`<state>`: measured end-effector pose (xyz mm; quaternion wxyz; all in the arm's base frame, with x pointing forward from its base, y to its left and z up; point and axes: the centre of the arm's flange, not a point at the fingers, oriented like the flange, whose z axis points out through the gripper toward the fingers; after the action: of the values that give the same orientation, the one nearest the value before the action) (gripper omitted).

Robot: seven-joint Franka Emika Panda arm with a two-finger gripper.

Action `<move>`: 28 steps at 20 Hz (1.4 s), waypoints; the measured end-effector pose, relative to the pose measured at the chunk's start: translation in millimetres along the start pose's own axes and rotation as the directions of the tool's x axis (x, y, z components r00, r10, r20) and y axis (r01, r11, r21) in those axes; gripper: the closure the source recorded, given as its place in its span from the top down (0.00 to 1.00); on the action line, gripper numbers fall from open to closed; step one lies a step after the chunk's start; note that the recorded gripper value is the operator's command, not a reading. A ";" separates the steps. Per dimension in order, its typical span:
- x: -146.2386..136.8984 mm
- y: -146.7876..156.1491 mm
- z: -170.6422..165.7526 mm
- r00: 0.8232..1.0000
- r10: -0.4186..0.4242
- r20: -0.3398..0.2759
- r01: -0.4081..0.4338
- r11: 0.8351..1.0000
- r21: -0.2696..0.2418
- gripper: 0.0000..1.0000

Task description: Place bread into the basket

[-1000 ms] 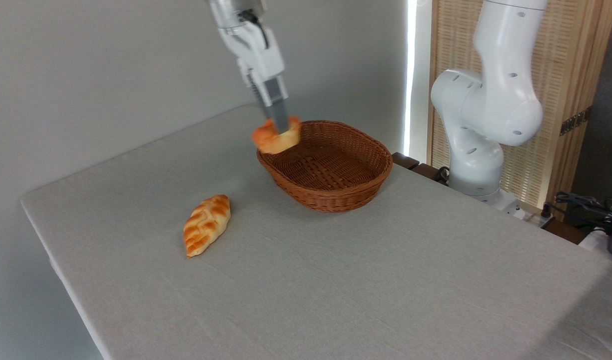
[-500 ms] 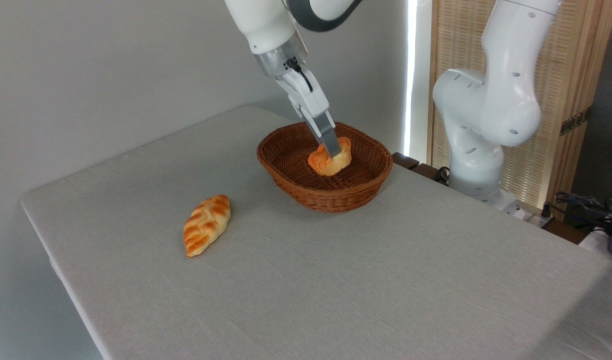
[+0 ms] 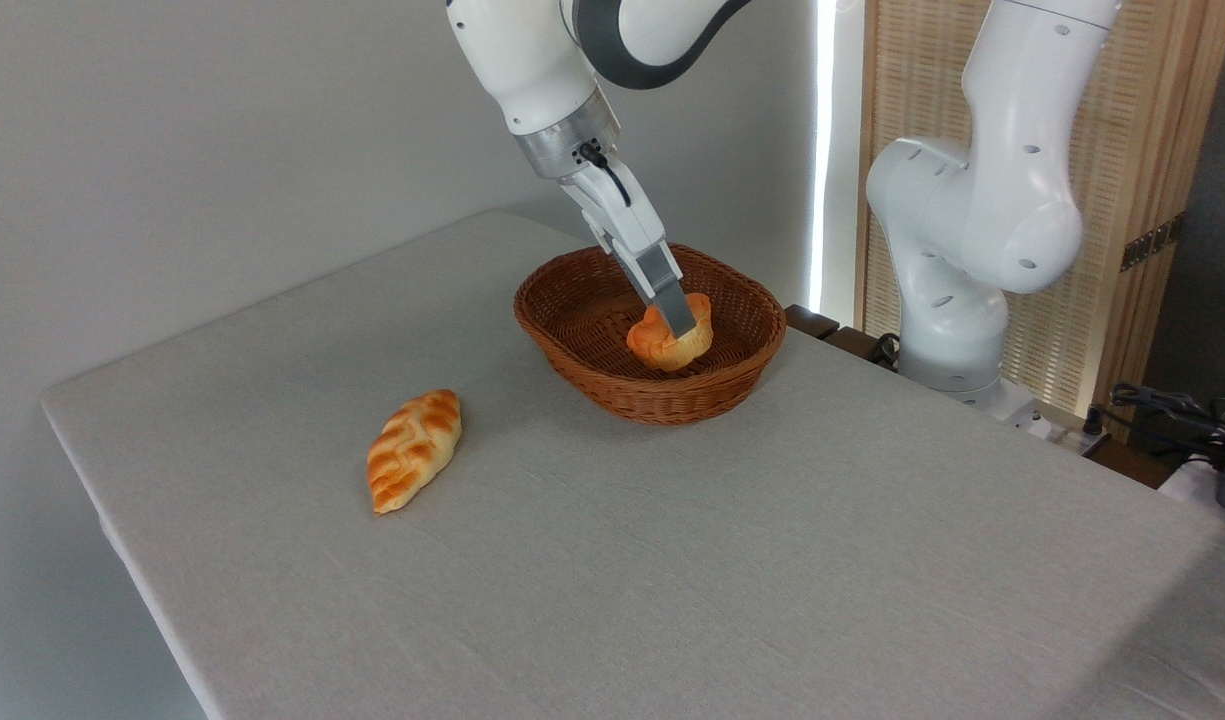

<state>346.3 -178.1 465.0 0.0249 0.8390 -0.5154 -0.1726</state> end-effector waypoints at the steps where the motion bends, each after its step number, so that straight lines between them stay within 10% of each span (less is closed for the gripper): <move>1: 0.1 -0.1 0.3 1.000 0.000 0.001 0.000 1.000 -0.001 1.00; 14: 0.6 -0.9 -7.0 1.000 0.000 -0.013 0.000 1.000 0.011 1.00; 19: -7.8 -18.7 -77.4 0.990 -0.036 -0.136 0.047 0.996 0.082 1.00; 28: -44.5 -125.2 -194.7 0.922 -0.184 -0.341 0.239 0.963 0.128 1.00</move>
<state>496.7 -107.2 632.1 0.0206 0.9059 -0.4229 0.0105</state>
